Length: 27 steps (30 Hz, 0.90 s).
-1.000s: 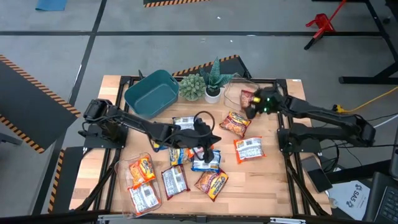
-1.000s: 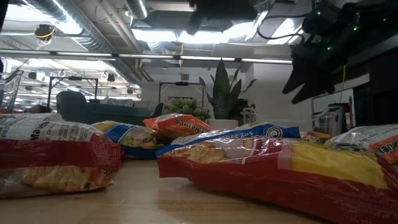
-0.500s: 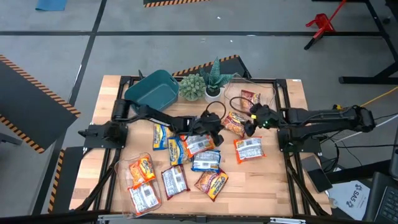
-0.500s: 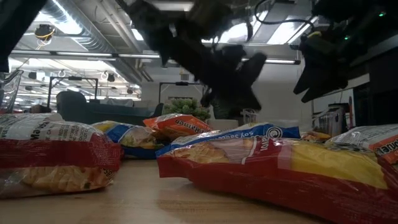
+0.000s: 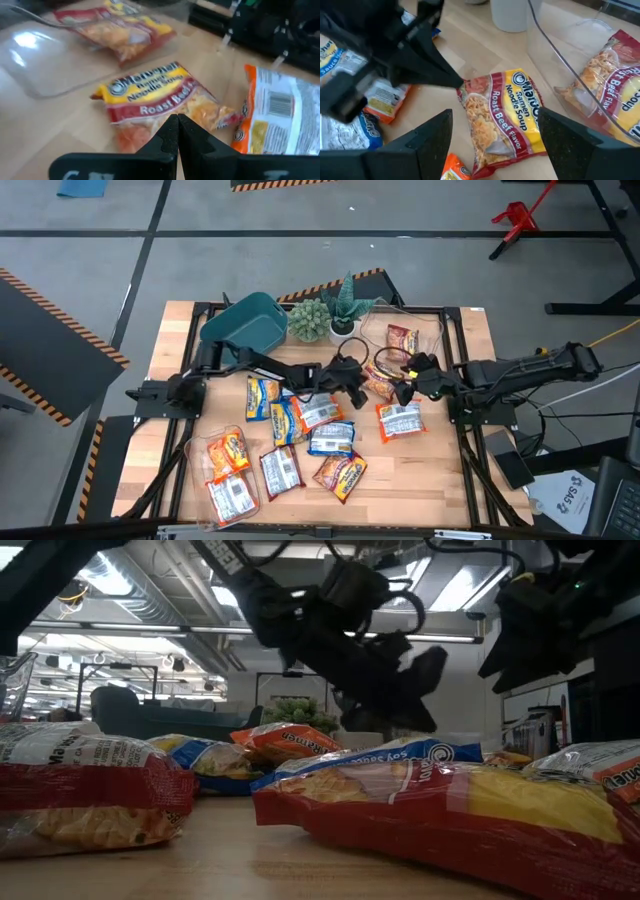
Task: Sort Maruchan noodles
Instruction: Put the red noodle pack into the top transparent bin
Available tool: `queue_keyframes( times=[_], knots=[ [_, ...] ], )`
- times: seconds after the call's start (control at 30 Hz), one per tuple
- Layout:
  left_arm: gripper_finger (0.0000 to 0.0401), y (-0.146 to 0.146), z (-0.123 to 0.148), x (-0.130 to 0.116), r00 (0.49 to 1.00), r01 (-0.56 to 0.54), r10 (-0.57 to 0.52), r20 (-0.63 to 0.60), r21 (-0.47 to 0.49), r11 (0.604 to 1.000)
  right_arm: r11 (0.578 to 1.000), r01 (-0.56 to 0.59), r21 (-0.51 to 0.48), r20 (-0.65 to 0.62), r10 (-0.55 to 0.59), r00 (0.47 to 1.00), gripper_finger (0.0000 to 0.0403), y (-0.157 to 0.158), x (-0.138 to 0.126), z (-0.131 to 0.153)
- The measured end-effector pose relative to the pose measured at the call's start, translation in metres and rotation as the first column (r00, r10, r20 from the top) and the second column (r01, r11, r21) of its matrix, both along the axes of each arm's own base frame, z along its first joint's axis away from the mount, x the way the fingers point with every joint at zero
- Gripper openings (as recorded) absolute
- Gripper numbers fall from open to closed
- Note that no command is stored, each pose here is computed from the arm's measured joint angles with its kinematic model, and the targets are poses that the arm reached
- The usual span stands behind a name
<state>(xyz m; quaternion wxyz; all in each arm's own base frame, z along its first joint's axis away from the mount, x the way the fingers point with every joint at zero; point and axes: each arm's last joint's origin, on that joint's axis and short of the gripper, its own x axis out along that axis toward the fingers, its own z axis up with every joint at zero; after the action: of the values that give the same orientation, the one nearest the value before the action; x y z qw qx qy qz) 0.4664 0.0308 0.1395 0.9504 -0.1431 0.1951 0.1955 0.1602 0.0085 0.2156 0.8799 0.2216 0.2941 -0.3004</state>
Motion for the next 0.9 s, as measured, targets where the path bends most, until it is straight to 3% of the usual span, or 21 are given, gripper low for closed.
queue_keyframes(
  times=[0.2,0.37,0.7,0.9],
  knots=[
    [0.0,0.008,-0.008,0.015,0.997,-0.007,0.008,-0.073,0.014,1.0,1.0,-0.002,0.019,-0.001,0.002,1.0,0.0276,0.0,0.0,0.0],
    [0.0,0.011,-0.019,0.008,0.981,-0.07,0.077,-0.18,0.047,0.996,0.999,0.016,0.047,-0.021,-0.015,1.0,0.0276,0.0,-0.002,-0.003],
    [0.0,0.008,-0.029,0.003,0.976,-0.047,0.05,-0.21,0.019,0.999,0.996,0.049,0.071,-0.031,-0.047,0.998,0.0276,0.0,-0.004,-0.004],
    [0.0,0.007,-0.048,0.004,0.973,-0.044,0.034,-0.227,-0.04,0.998,0.977,0.147,0.156,-0.012,-0.147,0.989,0.0275,0.0,-0.006,-0.006]
  ],
)
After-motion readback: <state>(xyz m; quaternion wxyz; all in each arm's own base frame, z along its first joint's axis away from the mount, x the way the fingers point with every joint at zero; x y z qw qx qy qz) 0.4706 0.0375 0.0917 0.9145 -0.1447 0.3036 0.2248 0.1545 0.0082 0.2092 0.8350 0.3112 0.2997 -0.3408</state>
